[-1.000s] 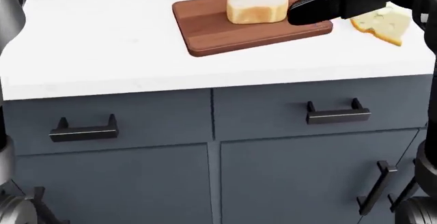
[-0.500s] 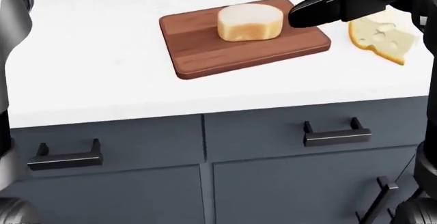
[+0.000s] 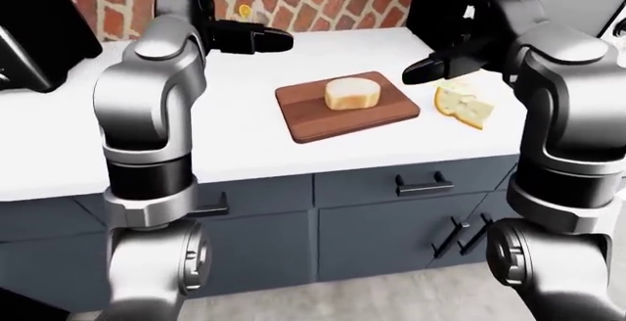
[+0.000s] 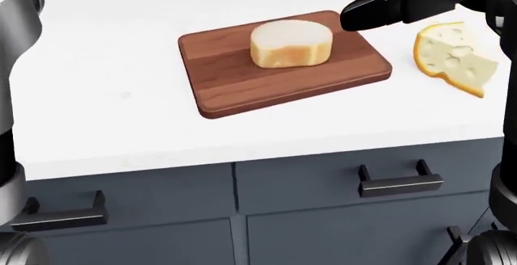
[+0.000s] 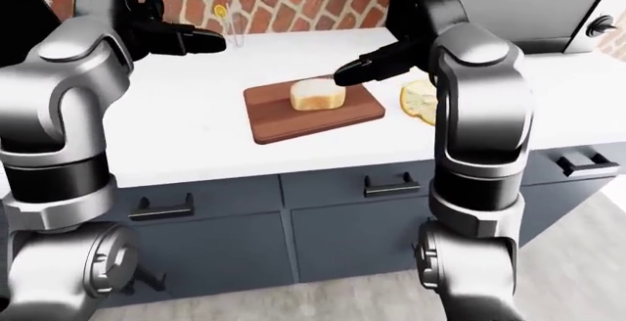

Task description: Pick up the wedge of cheese and place it on the slice of bread to prepare a simple cheese on bread dish.

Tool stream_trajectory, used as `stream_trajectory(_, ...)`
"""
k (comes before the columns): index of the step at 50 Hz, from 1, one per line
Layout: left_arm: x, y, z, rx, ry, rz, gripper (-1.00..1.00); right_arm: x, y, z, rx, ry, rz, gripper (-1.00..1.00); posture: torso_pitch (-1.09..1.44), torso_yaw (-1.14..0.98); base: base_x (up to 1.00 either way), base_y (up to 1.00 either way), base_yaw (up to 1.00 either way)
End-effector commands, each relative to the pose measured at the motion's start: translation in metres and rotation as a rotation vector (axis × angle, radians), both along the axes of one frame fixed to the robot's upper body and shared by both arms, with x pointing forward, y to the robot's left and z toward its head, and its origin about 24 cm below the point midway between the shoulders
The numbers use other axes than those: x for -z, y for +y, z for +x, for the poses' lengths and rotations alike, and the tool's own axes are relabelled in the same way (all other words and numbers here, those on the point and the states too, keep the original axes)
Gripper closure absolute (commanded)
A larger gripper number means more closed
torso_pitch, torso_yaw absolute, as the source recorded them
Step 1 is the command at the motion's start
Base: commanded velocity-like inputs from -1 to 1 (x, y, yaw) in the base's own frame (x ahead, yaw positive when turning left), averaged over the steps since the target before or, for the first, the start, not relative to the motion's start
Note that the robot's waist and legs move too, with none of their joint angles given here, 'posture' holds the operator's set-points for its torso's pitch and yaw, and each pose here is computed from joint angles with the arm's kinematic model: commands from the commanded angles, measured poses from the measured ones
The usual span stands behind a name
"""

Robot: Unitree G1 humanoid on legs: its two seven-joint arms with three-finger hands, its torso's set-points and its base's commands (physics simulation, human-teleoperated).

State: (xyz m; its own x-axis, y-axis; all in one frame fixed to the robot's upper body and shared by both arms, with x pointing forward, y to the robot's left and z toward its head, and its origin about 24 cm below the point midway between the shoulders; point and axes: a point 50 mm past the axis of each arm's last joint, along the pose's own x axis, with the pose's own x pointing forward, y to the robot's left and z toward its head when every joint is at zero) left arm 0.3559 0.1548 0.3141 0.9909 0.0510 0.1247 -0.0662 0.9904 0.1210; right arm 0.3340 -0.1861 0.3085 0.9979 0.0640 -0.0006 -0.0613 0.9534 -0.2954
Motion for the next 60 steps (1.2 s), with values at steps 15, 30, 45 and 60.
stream_trajectory(15,-0.020,0.004,-0.008,-0.021,-0.107,-0.001,-1.00,-0.013,0.004,-0.005,-0.016,-0.081,-0.010,-1.00,0.00,0.00,0.14,0.04,0.00)
stream_trajectory(30,-0.023,0.005,-0.009,-0.023,-0.110,-0.003,-1.00,-0.016,0.009,-0.001,-0.026,-0.077,-0.021,-1.00,0.00,0.00,0.22,0.04,0.00)
stream_trajectory(45,-0.046,0.002,-0.008,-0.025,-0.130,0.038,-1.00,-0.030,0.007,0.000,-0.016,-0.079,-0.038,-1.00,0.00,0.00,0.23,0.04,0.00)
stream_trajectory(60,-0.051,0.000,-0.009,-0.020,-0.137,0.042,-1.00,-0.034,-0.001,-0.003,-0.004,-0.077,-0.027,-1.00,0.00,0.00,0.09,0.02,0.00)
